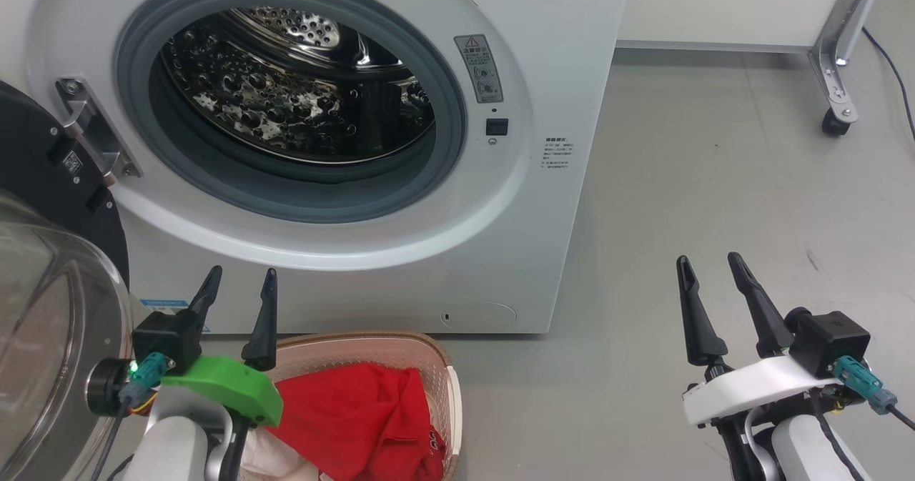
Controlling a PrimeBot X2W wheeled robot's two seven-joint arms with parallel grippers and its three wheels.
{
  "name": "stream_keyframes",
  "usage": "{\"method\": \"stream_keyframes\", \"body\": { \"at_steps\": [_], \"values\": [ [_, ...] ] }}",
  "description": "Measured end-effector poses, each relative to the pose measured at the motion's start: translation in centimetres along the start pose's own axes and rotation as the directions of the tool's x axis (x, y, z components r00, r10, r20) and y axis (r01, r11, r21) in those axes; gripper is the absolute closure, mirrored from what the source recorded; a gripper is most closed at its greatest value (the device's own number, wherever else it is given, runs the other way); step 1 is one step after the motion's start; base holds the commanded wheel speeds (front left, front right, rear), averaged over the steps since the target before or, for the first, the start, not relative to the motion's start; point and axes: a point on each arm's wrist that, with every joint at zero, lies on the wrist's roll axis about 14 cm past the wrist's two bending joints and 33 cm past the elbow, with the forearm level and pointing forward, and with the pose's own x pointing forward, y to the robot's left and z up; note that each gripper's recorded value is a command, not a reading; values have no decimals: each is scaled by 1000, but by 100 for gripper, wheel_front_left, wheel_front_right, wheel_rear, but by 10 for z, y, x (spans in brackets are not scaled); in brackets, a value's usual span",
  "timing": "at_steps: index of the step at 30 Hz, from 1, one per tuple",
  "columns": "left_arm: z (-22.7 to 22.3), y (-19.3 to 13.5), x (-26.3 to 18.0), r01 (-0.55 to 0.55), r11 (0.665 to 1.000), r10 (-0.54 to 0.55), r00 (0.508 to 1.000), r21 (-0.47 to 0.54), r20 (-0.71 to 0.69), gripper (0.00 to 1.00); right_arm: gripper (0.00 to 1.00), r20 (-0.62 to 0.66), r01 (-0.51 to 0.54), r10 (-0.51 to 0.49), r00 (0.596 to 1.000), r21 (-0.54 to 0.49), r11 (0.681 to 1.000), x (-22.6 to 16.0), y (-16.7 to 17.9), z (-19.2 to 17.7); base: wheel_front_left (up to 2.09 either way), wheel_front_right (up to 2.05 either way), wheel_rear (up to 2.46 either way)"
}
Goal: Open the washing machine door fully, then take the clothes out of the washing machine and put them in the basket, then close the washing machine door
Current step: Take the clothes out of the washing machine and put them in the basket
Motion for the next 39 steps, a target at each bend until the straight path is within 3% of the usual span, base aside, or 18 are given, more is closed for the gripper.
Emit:
{"method": "stream_keyframes", "body": {
  "at_steps": [39],
  "values": [
    [7,-12,-37,1,1000,-1,998,-10,59,0,0,8,14,-14,1000,-3,1000,-14,-2,3,0,0,0]
  ]
}}
